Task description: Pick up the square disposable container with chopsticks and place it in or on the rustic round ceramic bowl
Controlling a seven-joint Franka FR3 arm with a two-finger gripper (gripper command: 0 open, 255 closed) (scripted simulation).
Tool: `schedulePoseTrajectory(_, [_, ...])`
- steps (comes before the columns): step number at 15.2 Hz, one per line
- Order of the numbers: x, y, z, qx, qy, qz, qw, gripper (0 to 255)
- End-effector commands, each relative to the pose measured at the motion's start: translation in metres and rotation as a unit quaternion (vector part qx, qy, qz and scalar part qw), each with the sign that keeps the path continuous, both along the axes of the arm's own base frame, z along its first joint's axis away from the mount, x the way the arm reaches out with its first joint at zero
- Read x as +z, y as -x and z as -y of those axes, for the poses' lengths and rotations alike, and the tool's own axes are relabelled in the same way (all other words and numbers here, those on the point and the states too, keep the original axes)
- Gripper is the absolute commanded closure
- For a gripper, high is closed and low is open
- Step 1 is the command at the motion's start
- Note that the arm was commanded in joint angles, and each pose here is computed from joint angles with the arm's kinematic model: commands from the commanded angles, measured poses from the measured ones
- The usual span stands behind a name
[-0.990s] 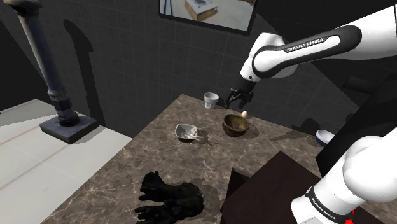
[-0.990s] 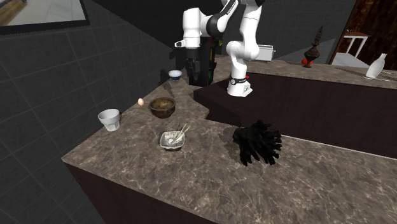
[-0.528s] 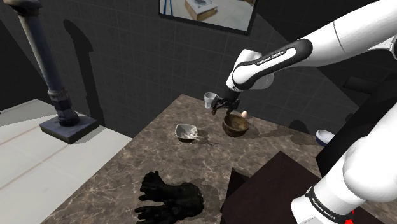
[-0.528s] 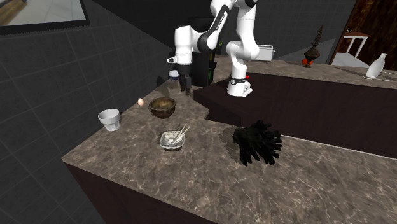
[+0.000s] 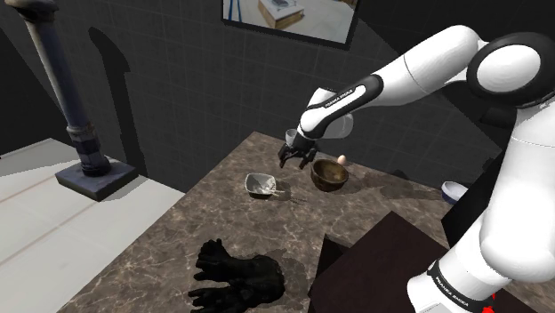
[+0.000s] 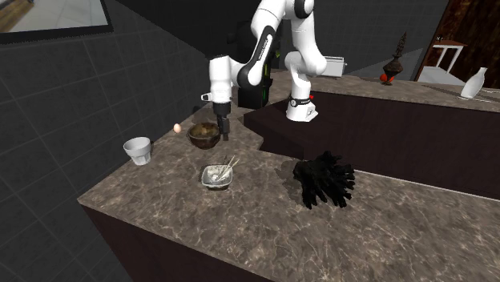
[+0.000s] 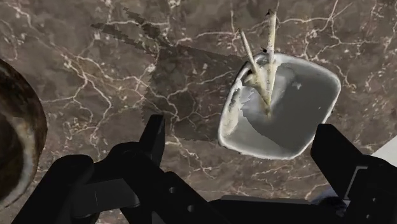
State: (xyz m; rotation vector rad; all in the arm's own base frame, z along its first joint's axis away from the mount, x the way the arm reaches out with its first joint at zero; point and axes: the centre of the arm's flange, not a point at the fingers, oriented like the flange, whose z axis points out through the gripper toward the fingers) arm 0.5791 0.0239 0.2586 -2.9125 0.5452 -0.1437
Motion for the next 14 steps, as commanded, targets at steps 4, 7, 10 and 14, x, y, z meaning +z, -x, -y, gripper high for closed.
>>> schedulePoseTrajectory(4, [-0.056,-0.041,-0.001,-0.020,-0.008,0.001,0.9998,0])
schedulePoseTrajectory(7, [-0.087,-0.065,-0.002,-0.032,-0.013,0.002,0.9994,0])
schedulePoseTrajectory(10, [-0.106,-0.076,-0.003,-0.037,-0.015,0.002,0.9992,0])
schedulePoseTrajectory(14, [-0.126,-0.079,-0.006,-0.037,-0.015,0.002,0.9992,0])
